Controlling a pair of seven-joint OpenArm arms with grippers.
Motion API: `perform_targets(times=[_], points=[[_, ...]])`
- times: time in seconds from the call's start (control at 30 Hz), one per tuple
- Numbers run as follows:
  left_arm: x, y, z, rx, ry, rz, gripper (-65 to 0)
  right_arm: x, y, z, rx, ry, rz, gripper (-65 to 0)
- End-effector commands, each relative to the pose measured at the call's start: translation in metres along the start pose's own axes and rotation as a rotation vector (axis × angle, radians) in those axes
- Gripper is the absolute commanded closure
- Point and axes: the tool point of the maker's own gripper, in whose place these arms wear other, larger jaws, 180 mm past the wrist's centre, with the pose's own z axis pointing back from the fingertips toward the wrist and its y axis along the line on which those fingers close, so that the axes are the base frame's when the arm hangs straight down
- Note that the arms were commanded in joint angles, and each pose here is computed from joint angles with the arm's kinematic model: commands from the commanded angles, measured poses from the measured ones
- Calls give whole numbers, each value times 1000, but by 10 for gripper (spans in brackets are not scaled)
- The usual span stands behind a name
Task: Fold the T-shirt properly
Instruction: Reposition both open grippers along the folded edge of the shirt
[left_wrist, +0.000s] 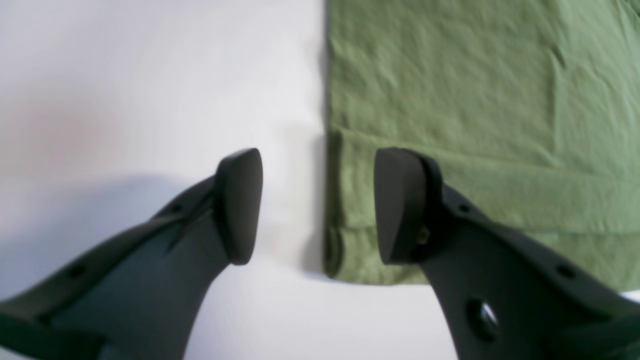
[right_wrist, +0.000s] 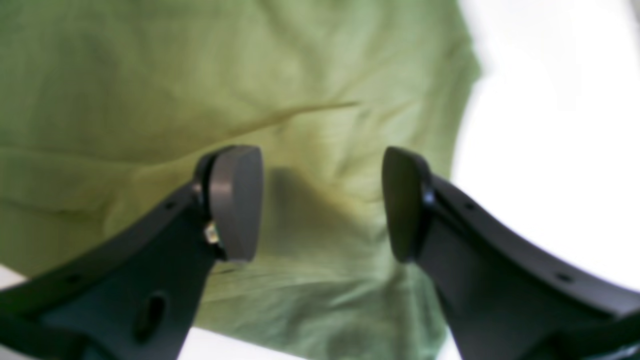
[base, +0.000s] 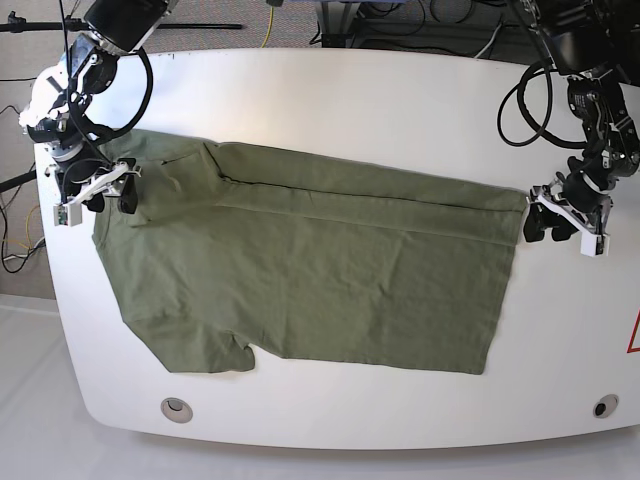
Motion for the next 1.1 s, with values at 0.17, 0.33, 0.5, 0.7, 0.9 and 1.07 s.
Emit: perform_targets(times=[0.17, 0.33, 0.5, 0.7, 0.9, 1.07], points=[[49, -11, 19, -8, -109, -120, -319, 38, 3, 27, -36, -116, 102, -392], [54, -22, 30, -9, -125, -174, -319, 41, 2, 42, -63, -133, 136, -390], [42, -25, 37, -10, -114, -177, -325, 30, -13, 61, -123, -108, 132, -384], [27, -23, 37, -11, -82, -162, -325, 19, -21, 62, -136, -87, 102, -383], [12, -19, 35, -13, -50, -133, -324, 8, -22, 54, -116, -62, 70, -373], [14, -20, 31, -23, -58, -117, -325, 2, -12, 34, -59, -37, 48, -349]])
